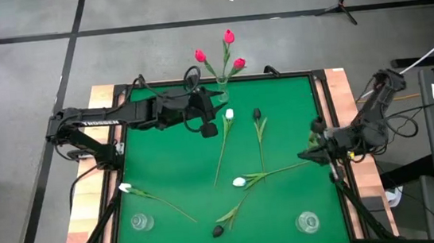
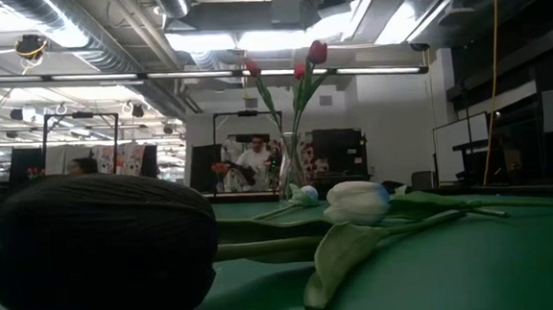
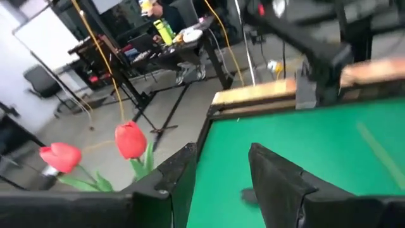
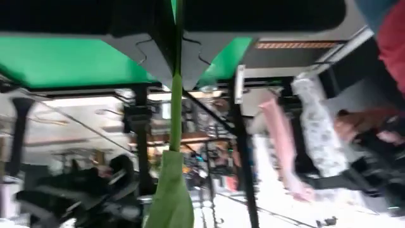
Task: Sort flowers into vase by color
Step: Put the top left black tulip into the bottom right transparent vase
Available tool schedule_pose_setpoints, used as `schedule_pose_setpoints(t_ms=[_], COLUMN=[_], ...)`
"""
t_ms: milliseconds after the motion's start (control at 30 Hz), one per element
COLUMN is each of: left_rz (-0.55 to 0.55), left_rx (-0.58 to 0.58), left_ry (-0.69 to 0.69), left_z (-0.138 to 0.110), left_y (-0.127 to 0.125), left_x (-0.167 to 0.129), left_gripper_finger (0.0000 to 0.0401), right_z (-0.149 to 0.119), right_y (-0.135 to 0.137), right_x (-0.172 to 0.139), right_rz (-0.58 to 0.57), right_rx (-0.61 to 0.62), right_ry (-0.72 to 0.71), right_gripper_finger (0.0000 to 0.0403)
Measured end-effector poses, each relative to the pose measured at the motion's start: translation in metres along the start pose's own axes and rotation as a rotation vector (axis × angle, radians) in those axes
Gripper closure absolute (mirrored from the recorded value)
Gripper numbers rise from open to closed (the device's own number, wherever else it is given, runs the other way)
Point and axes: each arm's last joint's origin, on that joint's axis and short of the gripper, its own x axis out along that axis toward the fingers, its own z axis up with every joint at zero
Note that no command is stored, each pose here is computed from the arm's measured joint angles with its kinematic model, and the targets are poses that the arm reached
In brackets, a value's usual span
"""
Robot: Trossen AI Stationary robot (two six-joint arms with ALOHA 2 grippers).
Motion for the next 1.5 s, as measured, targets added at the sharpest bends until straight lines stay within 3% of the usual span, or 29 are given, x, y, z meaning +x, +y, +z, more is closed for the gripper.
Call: schedule_pose_setpoints(t_ms=[200,400,833,1500], left_rz=[0.003,-0.001,0.065,0.069], left_rx=[-0.155,-0.235,-0.293,-0.313], left_ry=[-0.058,-0.077,-0.063,-0.062], left_z=[0.007,0.009,0.008,0.008], left_y=[-0.002,-0.003,-0.001,-0.001], left_x=[-0.002,-0.003,-0.003,-0.002], left_gripper_finger=[0.0258,0.0258,0.0258,0.0257], right_z=[-0.017,-0.023,-0.048,-0.074], right_y=[0.017,0.038,0.085,0.102], right_x=[-0.016,-0.029,-0.039,-0.01], right_rz=[0.173,0.249,0.236,0.313], right_rx=[0.072,0.074,0.032,0.043], right_ry=[-0.031,-0.007,0.013,-0.055], right_gripper_finger=[0.0403,0.0403,0.0403,0.0403])
